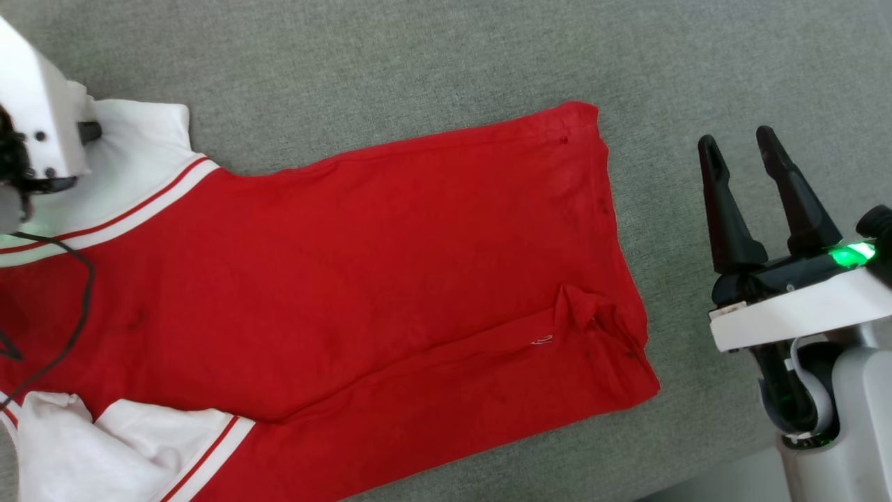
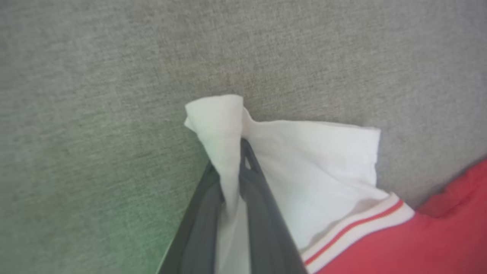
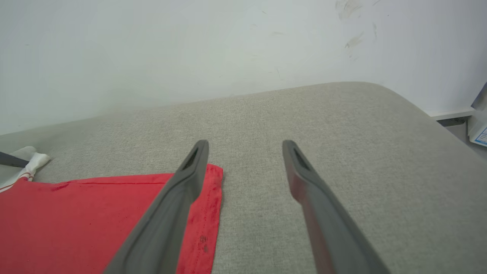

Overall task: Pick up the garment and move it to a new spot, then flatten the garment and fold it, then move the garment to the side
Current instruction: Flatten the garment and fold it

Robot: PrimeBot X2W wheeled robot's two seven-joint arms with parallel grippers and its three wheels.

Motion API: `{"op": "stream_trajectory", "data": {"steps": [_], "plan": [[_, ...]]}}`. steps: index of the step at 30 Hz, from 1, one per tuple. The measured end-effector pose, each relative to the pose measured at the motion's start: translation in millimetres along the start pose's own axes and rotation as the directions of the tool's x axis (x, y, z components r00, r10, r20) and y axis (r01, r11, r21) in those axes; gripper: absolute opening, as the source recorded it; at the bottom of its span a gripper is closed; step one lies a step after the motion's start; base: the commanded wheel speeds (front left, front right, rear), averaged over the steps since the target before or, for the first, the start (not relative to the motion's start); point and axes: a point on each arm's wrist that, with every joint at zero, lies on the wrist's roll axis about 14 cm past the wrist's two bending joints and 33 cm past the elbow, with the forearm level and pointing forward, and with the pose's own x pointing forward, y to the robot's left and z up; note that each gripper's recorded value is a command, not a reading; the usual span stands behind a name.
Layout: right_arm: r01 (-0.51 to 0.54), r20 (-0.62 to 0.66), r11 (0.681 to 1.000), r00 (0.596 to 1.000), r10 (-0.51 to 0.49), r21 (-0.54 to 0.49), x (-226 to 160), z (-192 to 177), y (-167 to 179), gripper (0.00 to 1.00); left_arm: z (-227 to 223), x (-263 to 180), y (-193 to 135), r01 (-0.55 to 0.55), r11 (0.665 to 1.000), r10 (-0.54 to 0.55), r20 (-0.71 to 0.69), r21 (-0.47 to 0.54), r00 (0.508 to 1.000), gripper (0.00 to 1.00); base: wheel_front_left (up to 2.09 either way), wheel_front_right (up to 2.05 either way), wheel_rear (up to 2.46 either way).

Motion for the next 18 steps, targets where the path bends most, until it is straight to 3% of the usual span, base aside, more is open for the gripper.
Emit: {"op": "stream_trajectory", "data": {"steps": [5, 9, 12, 18], "plan": [[-0.014, -0.022, 1.000, 1.000, 0.014, 0.020, 4, 5, -3, 1.00, 3, -7, -2, 0.022, 0.999, -0.019, 0.085, -0.043, 0.996, 0.00, 0.00, 0.00, 0.00], [-0.025, -0.164, 0.996, 0.986, 0.039, 0.084, 11, -12, -6, 1.00, 6, -21, -11, 0.043, 0.999, -0.037, 0.148, -0.034, 0.988, 0.00, 0.00, 0.00, 0.00], [-0.029, -0.299, 0.995, 0.953, 0.058, 0.098, 22, -26, -12, 1.00, 10, -37, -11, 0.033, 0.999, -0.032, 0.198, -0.001, 0.980, 0.00, 0.00, 0.00, 0.00], [-0.095, -0.511, 0.989, 0.848, 0.139, 0.113, 45, -51, 6, 1.00, 22, -70, -15, 0.029, 0.998, -0.046, 0.313, 0.057, 0.949, 0.00, 0.00, 0.00, 0.00]]}}
